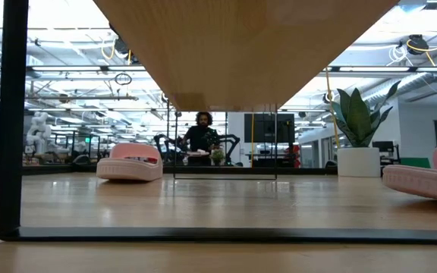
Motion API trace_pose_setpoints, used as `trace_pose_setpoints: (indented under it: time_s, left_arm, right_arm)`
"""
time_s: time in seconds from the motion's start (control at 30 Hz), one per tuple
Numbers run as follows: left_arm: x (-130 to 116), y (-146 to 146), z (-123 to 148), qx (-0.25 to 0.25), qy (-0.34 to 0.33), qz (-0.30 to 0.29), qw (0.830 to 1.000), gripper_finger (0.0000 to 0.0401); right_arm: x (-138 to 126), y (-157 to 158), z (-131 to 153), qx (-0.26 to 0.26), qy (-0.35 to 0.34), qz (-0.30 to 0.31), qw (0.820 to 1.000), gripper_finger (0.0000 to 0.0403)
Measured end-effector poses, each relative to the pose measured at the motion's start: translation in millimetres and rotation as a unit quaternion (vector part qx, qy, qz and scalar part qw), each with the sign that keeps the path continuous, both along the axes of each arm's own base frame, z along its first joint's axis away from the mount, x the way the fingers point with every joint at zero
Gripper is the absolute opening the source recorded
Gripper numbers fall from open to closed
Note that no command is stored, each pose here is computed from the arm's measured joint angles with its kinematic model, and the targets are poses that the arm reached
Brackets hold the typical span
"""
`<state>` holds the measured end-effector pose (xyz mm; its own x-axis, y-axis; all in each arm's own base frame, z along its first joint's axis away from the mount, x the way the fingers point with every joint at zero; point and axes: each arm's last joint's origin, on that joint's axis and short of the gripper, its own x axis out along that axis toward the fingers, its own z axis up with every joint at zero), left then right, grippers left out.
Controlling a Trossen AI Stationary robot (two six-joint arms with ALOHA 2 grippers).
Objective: Pick and place slides into the shelf
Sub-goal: Put the black slides on the shelf
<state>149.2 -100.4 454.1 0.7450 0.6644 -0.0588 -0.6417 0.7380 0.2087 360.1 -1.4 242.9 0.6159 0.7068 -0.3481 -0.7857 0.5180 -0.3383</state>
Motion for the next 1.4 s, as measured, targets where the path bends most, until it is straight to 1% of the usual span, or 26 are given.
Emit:
trace_pose_setpoints:
  time_s: [0.17,0.63,0.87,1.0,1.1,1.4]
  left_arm:
    - [0.5,-0.6,-0.5,-0.008,0.004,-0.013,1.0,0.0088]
    - [0.9,-1.0,-0.7,-0.007,0.006,-0.014,1.0,0.0088]
    - [0.9,-1.0,-0.7,-0.007,0.007,-0.014,1.0,0.0088]
    - [1.0,-1.2,-0.8,-0.008,0.009,-0.018,1.0,0.0088]
    - [1.1,-1.2,-0.8,-0.009,0.009,-0.019,1.0,0.0088]
    - [1.1,-1.3,-0.9,-0.01,0.01,-0.021,1.0,0.0088]
  right_arm:
    - [-0.1,0.0,-0.1,0.0,0.0,0.0,1.0,0.0043]
    - [-0.2,0.2,-0.5,0.009,0.01,-0.003,1.0,0.0098]
    - [-1.1,0.2,2.4,0.015,0.013,-0.01,1.0,0.0118]
    - [-3.1,0.0,6.0,0.012,0.01,-0.016,1.0,0.0125]
    - [-2.7,-0.7,6.6,0.005,0.011,-0.034,0.999,0.0126]
    - [-2.5,-0.7,6.9,0.01,0.014,-0.037,0.999,0.0126]
